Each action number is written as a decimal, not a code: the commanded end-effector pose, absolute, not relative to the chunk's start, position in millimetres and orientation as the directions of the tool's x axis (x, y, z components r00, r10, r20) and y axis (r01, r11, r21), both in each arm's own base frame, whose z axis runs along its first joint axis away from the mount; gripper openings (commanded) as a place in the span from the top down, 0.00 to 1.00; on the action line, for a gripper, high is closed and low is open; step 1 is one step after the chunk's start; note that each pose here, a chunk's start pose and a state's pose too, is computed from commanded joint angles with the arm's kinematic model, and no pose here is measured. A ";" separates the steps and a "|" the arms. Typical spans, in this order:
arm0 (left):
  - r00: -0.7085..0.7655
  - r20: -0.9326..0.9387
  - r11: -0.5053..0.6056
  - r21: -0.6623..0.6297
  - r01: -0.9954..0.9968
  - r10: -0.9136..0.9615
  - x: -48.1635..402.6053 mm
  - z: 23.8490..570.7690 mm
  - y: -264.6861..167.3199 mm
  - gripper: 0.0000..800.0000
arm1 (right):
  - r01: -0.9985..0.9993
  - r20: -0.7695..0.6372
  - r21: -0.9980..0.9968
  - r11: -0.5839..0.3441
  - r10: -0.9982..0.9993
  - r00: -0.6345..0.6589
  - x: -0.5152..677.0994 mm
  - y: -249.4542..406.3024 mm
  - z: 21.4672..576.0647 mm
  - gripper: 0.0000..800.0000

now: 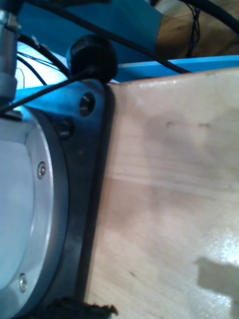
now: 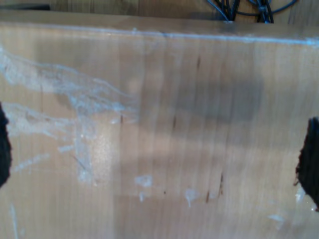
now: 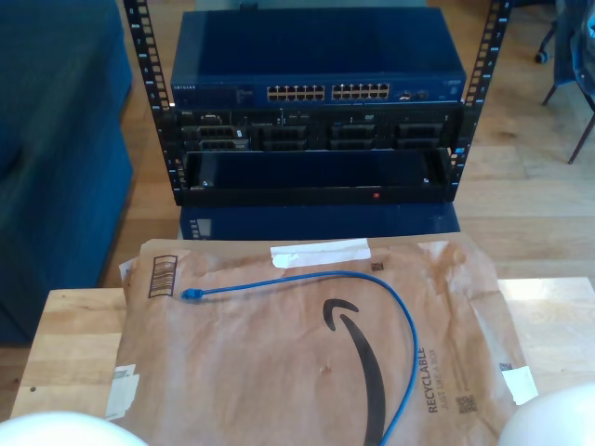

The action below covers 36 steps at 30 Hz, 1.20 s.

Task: Grab the cable and plug it in

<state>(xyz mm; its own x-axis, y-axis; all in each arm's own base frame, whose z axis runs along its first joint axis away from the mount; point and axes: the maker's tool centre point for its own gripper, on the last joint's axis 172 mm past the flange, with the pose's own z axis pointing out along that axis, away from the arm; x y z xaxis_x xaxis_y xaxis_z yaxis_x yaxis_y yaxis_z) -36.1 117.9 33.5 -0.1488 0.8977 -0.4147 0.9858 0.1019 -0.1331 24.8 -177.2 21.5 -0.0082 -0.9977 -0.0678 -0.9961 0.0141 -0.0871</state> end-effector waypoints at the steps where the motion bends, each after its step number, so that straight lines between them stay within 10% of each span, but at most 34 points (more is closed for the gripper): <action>1: -0.147 -0.415 0.101 -0.132 0.986 0.898 -36.1 33.5 117.9 0.00 | -0.996 -0.068 -0.087 0.014 -0.998 -0.008 24.8 -177.2 21.5 0.00; 36: -0.159 -0.464 0.096 -0.155 0.983 0.872 -41.4 65.1 123.8 0.00 | -0.997 -0.124 -0.067 -0.038 -0.991 0.046 24.1 -193.1 100.8 0.01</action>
<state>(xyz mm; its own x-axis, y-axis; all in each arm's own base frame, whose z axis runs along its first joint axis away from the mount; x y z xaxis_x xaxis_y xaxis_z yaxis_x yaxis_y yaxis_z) -41.4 123.8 65.1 -0.1585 0.8716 -0.4639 0.9832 0.0963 -0.1551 24.1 -193.1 100.8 0.0458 -0.9912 -0.1244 -0.9970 -0.0376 -0.0671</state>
